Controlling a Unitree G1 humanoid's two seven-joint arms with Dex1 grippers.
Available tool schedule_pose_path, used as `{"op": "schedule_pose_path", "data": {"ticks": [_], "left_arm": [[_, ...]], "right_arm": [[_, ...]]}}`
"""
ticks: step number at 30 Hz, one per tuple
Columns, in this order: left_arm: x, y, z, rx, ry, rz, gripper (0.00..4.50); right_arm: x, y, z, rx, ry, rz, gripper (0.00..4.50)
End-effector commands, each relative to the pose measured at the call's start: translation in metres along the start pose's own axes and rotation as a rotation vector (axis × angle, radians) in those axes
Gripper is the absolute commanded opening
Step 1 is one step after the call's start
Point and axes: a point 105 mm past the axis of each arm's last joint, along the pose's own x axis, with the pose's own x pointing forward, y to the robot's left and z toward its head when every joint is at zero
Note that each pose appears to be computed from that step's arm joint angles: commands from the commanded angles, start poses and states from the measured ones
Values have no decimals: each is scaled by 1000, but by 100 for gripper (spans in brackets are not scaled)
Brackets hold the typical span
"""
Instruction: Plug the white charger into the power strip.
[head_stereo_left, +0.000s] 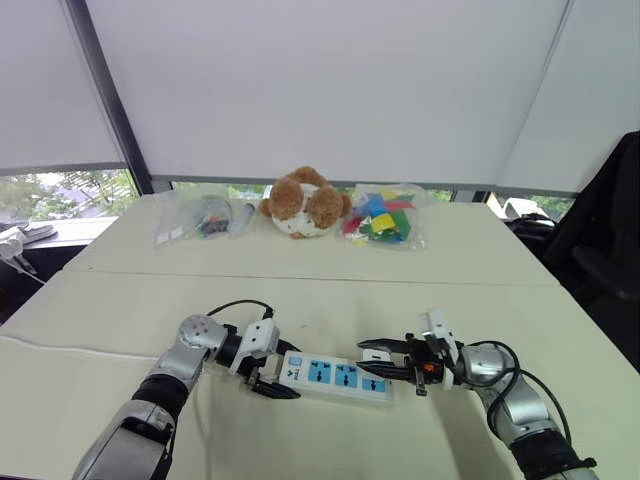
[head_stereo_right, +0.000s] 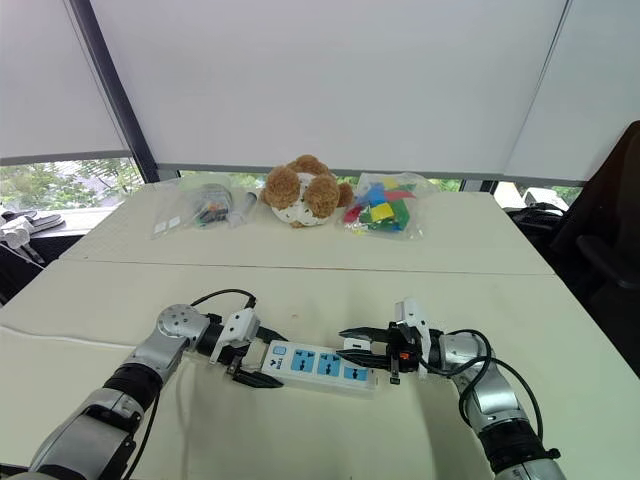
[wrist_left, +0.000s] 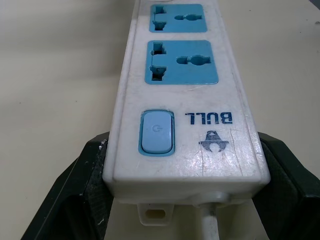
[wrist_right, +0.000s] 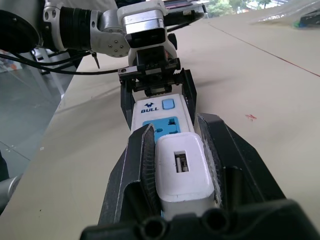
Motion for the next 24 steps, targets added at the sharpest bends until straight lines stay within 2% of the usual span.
{"op": "schedule_pose_path", "data": {"ticks": [1, 3, 5, 6, 9, 16, 18, 19, 24], "left_arm": [[5, -1, -14, -22, 66, 37, 305], [6, 2, -13, -14, 61, 52, 305], [7, 4, -14, -3, 60, 76, 305], [7, 5, -14, -3, 60, 82, 305], [9, 5, -15, -10, 58, 84, 305], [13, 11, -11, -27, 25, 117, 305], [14, 12, -7, -42, -1, 116, 410], [14, 12, -5, -52, -10, 115, 442], [11, 9, -1, -73, -40, 120, 442]], "right_arm": [[-13, 6, -46, 161, 174, -49, 83], [-16, 0, -39, 151, 148, -75, 83], [-18, -4, -17, 104, 69, -90, 188], [-19, -6, -1, 69, 18, -101, 220], [-22, -7, 34, -6, -77, -133, 368], [-31, 17, 70, -52, -85, -152, 368], [-40, 25, 74, -34, -68, -175, 372], [-47, 28, 75, -24, -54, -199, 372], [-83, 33, 76, 4, 19, -328, 372]]}}
